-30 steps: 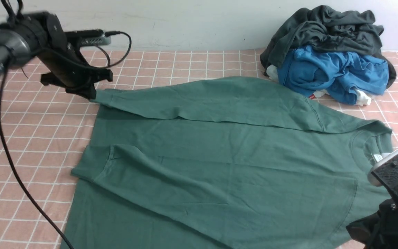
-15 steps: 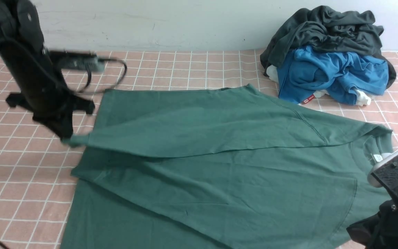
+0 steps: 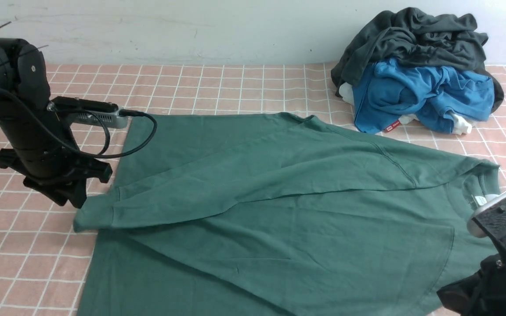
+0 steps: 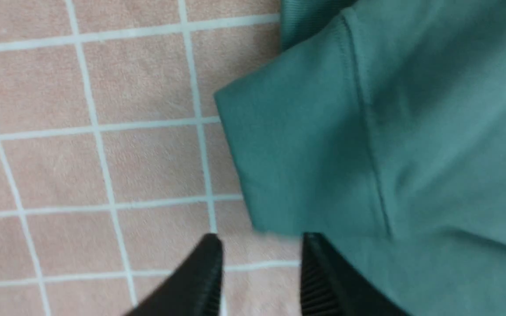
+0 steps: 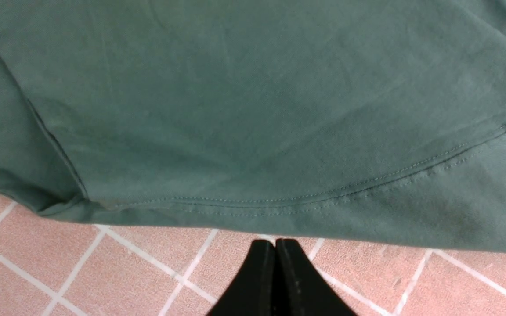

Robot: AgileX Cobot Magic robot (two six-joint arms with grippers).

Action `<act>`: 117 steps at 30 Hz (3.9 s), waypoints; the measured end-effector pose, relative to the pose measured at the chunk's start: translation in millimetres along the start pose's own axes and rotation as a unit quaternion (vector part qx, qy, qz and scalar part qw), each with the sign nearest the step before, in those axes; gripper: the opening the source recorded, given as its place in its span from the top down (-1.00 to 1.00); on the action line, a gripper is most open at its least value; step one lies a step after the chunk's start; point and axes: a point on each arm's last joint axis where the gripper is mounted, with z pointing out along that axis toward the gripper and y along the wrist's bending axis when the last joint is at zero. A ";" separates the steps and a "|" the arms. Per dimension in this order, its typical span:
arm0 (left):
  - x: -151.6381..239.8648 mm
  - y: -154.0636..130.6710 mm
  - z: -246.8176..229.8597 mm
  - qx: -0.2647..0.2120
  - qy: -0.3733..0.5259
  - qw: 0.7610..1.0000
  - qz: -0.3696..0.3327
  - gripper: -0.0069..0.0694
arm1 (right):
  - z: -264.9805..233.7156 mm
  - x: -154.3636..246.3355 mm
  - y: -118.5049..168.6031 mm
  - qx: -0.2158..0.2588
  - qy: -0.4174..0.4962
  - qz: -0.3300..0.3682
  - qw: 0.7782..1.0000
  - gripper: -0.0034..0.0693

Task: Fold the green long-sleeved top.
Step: Use the left arm to drag and drop the cuff onto the cuff closest to the left arm, then use both arms simultaneously to clamp the lower edge of the clothing fabric, then use both arms to drag the lower edge of the fabric forward and fold it over the upper edge

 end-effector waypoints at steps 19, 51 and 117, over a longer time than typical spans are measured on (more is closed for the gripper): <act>145.4 -92.5 57.0 0.058 0.058 0.866 0.494 -0.42 | -0.4 5.2 7.3 -0.040 0.028 -0.010 0.999 0.94; 179.9 -90.6 56.0 0.015 0.040 0.888 0.458 -0.07 | -8.9 7.4 13.1 -0.067 0.024 -0.011 0.997 0.94; 70.2 -60.0 -101.2 0.005 -0.189 0.980 0.055 0.80 | 35.5 -106.0 -76.5 0.226 0.027 -0.351 0.908 0.92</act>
